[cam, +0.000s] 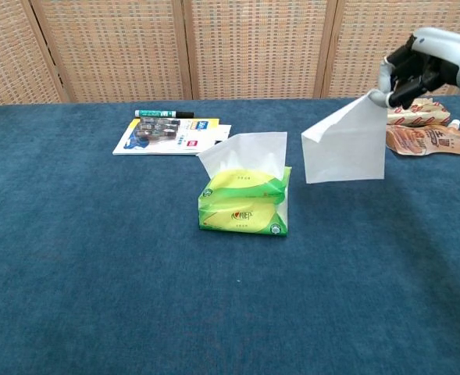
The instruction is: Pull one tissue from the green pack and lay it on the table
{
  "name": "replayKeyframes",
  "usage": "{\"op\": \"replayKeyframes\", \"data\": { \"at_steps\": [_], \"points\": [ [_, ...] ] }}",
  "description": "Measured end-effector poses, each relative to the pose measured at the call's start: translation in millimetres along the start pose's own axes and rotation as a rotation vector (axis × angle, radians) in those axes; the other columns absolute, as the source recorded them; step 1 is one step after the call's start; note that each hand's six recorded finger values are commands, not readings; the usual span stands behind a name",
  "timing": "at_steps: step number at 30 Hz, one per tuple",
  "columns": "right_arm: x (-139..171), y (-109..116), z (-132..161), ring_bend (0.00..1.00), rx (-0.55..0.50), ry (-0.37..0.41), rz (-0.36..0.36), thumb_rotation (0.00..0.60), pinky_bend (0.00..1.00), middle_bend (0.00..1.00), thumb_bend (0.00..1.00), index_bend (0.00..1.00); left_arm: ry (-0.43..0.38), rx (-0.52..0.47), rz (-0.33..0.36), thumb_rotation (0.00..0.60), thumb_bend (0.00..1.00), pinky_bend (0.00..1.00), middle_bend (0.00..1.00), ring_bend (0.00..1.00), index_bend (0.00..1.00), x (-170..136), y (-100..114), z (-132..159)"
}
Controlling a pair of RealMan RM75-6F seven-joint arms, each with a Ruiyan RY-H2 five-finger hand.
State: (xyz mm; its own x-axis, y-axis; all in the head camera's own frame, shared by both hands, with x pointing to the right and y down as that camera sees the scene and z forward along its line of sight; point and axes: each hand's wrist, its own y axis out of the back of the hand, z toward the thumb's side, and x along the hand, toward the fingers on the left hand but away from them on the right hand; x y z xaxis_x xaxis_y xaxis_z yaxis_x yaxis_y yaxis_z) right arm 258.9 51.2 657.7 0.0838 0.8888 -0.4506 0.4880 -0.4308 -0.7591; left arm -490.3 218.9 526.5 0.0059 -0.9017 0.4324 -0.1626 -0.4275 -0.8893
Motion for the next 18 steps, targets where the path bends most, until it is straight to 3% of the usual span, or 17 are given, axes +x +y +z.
{"op": "replayKeyframes", "data": {
  "at_steps": [1, 3, 5, 7, 12, 18],
  "points": [
    [-1.4, -4.2, -9.8, 0.59, 0.012, -0.017, 0.008, 0.6, 0.5, 0.66, 0.46, 0.7, 0.0, 0.002, -0.001, 0.6, 0.0, 0.0, 0.0, 0.0, 0.0, 0.2, -0.5, 0.4],
    [-3.8, -9.5, -24.0, 0.48, 0.026, -0.043, 0.017, 0.6, 0.48, 0.52, 0.37, 0.56, 0.002, 0.006, -0.003, 0.6, 0.0, 0.0, 0.0, 0.0, 0.0, 0.7, -1.6, 0.8],
    [-6.6, -14.1, -39.6, 0.17, 0.044, -0.072, 0.026, 0.6, 0.34, 0.17, 0.14, 0.19, 0.004, 0.008, -0.005, 0.6, 0.0, 0.0, 0.0, 0.0, 0.0, 1.2, -2.6, 0.9],
    [-7.7, -18.4, -51.7, 0.01, 0.069, -0.089, 0.042, 0.6, 0.19, 0.01, 0.02, 0.01, 0.006, 0.011, -0.006, 0.6, 0.0, 0.0, 0.0, 0.0, 0.0, 1.3, -3.0, -0.1],
    [-3.9, -23.3, -66.0, 0.0, 0.129, -0.093, 0.101, 0.6, 0.12, 0.0, 0.0, 0.0, 0.01, 0.01, -0.008, 0.6, 0.0, 0.0, 0.0, 0.0, 0.0, 2.1, -3.8, -1.5],
    [12.7, 8.4, -67.0, 0.0, 0.186, -0.03, 0.025, 0.6, 0.1, 0.0, 0.0, 0.0, 0.007, 0.001, 0.001, 0.6, 0.0, 0.0, 0.0, 0.0, 0.0, 0.9, -1.4, -1.5]
  ]
}}
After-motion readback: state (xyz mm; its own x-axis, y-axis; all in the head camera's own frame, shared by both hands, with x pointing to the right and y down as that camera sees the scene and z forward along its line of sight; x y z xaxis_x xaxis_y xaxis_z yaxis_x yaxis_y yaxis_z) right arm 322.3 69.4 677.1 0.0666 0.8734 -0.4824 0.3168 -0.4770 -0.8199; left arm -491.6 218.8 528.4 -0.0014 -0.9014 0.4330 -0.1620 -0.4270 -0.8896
